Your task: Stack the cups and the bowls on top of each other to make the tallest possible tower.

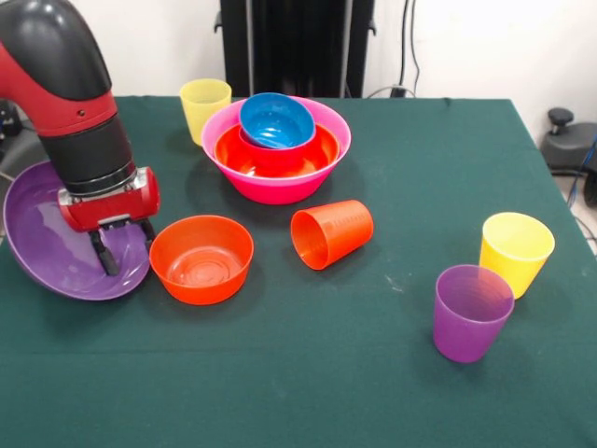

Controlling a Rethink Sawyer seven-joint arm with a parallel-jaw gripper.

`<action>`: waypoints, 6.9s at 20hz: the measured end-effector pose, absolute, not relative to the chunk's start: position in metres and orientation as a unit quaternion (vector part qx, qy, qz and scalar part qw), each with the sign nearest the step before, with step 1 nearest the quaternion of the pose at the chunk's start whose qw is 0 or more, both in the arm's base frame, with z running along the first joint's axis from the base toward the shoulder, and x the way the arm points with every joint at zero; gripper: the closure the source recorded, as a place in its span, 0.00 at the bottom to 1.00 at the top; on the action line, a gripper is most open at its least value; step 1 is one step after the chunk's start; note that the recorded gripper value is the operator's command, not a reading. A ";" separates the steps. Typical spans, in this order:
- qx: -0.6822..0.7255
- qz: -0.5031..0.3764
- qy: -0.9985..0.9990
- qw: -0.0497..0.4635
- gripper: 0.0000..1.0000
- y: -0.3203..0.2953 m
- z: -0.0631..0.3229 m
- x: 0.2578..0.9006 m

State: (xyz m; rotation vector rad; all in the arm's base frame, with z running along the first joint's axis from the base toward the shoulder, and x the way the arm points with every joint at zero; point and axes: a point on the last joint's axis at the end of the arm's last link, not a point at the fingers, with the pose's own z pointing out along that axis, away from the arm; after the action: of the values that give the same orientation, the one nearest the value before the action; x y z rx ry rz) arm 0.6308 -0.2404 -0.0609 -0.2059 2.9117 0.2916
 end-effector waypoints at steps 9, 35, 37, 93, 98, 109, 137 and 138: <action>-0.089 0.084 0.988 0.097 0.00 -0.236 -0.050 0.627; -0.163 0.032 0.982 0.091 0.00 -0.203 -0.013 0.608; -0.161 0.032 0.982 0.093 0.00 -0.205 -0.014 0.611; -0.086 0.033 0.989 0.115 0.00 -0.260 -0.058 0.638; -0.086 0.033 0.989 0.115 0.00 -0.261 -0.058 0.638; -0.075 0.038 0.988 0.132 1.00 -0.269 -0.053 0.642; -0.091 0.001 0.987 0.134 1.00 -0.274 0.074 0.639; -0.090 0.003 0.988 0.128 1.00 -0.271 0.082 0.637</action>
State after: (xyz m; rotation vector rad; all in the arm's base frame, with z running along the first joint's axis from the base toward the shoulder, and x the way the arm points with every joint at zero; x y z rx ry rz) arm 0.6365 -0.2709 0.0821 -0.2620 2.8728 0.0102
